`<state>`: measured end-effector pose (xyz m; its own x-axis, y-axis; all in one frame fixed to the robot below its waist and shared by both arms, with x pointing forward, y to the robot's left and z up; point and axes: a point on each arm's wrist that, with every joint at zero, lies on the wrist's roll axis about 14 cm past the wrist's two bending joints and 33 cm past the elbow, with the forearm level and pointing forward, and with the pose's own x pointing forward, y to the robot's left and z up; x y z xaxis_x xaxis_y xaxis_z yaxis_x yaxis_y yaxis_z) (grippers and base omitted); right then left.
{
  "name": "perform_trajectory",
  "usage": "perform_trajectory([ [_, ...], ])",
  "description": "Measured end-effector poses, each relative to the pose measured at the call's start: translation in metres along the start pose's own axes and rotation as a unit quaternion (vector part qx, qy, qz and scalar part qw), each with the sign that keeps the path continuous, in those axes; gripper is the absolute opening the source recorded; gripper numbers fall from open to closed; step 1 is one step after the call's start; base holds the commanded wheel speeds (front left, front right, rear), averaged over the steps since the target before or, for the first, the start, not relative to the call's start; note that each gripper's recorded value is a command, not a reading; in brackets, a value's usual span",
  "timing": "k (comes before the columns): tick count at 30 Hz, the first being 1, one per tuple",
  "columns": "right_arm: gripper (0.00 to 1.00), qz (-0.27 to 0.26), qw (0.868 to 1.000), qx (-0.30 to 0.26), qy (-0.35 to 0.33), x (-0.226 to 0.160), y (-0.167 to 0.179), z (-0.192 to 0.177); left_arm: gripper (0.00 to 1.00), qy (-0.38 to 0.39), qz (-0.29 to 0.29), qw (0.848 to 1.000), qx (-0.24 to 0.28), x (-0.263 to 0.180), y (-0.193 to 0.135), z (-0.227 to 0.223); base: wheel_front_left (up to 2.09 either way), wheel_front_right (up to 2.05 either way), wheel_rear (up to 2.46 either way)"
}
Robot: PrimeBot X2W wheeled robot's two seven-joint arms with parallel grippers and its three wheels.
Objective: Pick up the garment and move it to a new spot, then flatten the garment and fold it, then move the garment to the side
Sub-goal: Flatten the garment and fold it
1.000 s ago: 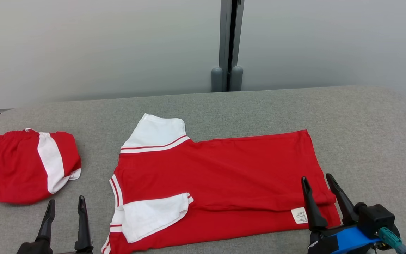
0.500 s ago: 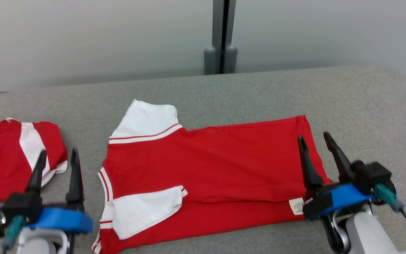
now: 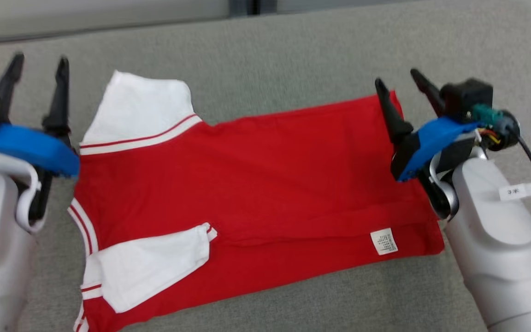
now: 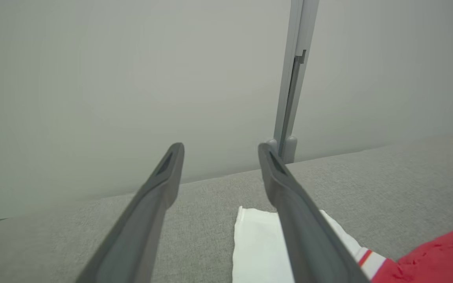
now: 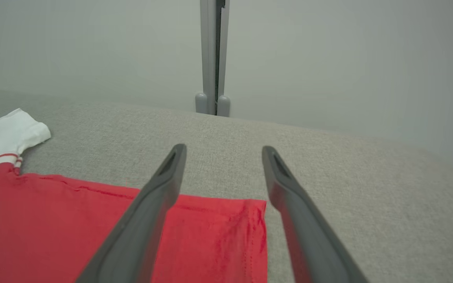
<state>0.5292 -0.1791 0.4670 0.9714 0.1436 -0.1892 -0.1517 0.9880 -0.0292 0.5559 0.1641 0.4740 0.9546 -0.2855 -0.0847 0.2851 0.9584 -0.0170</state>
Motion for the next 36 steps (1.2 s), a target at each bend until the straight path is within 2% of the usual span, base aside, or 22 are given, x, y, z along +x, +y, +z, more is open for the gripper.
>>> perform_trajectory([
  [6, 1.0, 0.003, 0.998, -0.012, 0.058, 0.023, -0.007, -0.028, 1.0, 0.052, -0.032, 0.998, 0.0, 0.041, -0.002, -0.022, 0.0, 0.0, 0.0],
  [14, 1.0, 0.005, 0.996, -0.012, 0.084, 0.039, -0.013, -0.049, 1.0, 0.143, -0.062, 0.988, -0.002, 0.069, -0.009, -0.074, 0.0, 0.0, 0.0],
  [22, 1.0, 0.003, 0.996, -0.016, 0.087, 0.042, -0.019, -0.053, 1.0, 0.246, -0.073, 0.966, -0.028, 0.064, -0.018, -0.127, 0.0, 0.0, 0.0],
  [34, 1.0, 0.006, 0.994, -0.021, 0.109, 0.043, -0.02, -0.059, 1.0, 0.305, -0.086, 0.945, -0.079, 0.066, -0.027, -0.139, 0.0, 0.0, 0.0],
  [35, 1.0, 0.006, 0.993, -0.021, 0.113, 0.042, -0.02, -0.06, 0.52, 0.307, -0.088, 0.944, -0.078, 0.066, -0.029, -0.139, 0.0, 0.0, 0.0],
  [36, 1.0, 0.006, 0.993, -0.021, 0.114, 0.042, -0.02, -0.06, 0.24, 0.307, -0.089, 0.944, -0.077, 0.065, -0.029, -0.138, 0.0, 0.0, 0.0],
])
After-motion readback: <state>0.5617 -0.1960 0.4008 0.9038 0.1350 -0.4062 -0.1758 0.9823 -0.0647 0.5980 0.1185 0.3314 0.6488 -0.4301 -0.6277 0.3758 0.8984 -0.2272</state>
